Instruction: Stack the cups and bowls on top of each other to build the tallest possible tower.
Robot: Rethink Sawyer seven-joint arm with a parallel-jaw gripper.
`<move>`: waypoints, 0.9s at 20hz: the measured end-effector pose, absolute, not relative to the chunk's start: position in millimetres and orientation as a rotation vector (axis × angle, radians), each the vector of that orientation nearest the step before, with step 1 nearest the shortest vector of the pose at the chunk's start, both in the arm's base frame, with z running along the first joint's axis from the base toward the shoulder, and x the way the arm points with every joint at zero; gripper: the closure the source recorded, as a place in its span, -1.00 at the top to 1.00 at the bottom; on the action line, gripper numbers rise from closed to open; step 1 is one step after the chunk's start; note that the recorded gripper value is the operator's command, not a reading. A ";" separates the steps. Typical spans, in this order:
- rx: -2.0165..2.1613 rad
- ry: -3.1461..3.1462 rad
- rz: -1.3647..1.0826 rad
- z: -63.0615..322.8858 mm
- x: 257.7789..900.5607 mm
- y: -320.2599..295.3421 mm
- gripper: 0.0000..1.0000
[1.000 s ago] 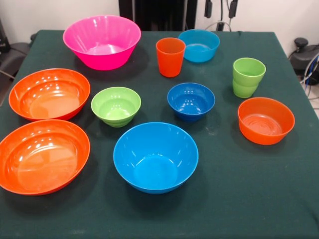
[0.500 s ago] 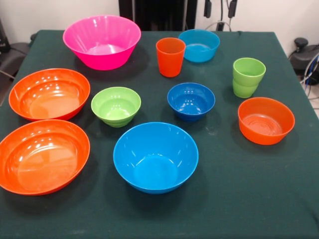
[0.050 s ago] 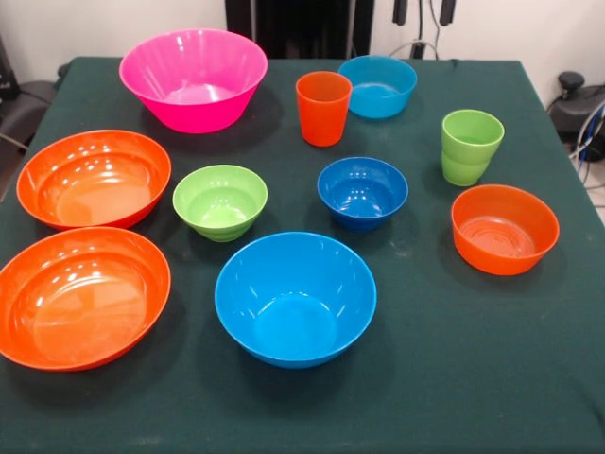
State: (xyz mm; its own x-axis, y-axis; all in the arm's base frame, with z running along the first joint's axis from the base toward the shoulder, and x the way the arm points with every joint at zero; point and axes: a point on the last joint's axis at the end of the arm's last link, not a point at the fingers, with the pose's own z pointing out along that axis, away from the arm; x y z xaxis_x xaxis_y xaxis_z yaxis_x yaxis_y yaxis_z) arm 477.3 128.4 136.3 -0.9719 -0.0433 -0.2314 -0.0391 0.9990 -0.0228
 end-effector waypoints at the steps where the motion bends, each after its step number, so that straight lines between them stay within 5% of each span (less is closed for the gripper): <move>1: -0.061 2.907 -0.026 136.3 477.2 128.4 1.00; 18: -0.054 2.930 -0.044 128.7 470.5 95.3 1.00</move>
